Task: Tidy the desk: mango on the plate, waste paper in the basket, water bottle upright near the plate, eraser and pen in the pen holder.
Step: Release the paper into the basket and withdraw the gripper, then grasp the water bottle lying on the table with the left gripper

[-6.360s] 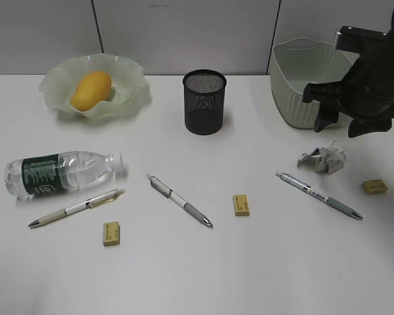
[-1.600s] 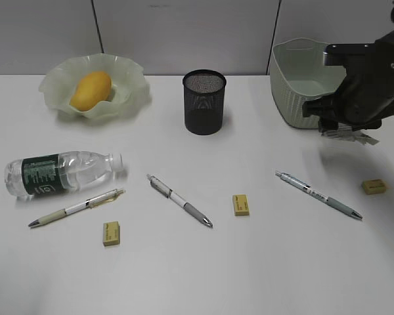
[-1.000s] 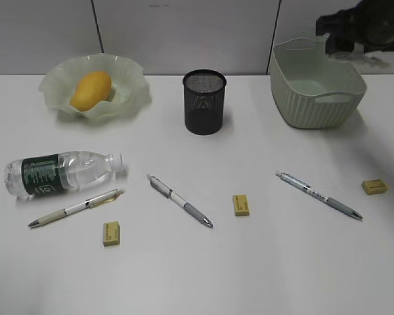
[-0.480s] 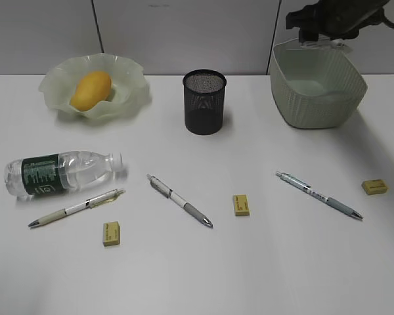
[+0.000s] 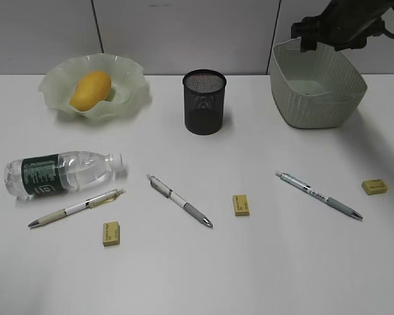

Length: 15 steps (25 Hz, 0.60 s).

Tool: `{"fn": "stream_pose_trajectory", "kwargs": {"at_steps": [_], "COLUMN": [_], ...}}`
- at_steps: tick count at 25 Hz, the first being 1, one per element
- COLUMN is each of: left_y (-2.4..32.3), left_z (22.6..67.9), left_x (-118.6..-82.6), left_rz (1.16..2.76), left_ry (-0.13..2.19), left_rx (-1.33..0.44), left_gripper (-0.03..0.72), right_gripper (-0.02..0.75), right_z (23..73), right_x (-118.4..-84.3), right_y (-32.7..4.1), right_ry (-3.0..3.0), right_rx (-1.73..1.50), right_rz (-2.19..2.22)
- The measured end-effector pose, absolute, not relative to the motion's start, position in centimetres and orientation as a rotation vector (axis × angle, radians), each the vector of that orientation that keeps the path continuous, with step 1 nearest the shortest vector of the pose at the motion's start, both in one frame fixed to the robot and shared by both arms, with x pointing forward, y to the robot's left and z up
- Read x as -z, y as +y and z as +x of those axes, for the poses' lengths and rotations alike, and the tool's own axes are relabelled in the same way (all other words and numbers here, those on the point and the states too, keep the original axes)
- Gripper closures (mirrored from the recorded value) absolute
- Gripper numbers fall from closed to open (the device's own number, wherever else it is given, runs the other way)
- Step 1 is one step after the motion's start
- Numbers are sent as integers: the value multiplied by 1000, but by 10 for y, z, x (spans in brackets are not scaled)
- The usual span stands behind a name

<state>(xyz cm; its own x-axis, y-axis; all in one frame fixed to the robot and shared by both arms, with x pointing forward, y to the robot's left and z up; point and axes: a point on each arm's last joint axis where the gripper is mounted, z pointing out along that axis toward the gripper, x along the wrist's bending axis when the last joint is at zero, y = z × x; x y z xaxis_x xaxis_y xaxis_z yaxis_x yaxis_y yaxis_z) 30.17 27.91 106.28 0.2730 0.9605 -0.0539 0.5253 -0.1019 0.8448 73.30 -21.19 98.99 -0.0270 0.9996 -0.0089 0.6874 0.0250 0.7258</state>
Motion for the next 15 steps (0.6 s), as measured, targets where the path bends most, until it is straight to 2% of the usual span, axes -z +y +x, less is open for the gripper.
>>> {"fn": "stream_pose_trajectory", "kwargs": {"at_steps": [9,15], "left_y": [279,279], "left_z": [302,302], "left_x": [-1063,-1063], "left_rz": [1747,1747], "left_ry": [1361,1361], "left_rx": [-689,-689], "left_gripper": [222,222], "right_gripper": [165,165], "right_z": [731,724], "right_x": [-991,-1009], "right_y": [-214,-215], "right_ry": [1780,1838], "right_rx": [-702,-619], "right_rz": [1744,1803]}}
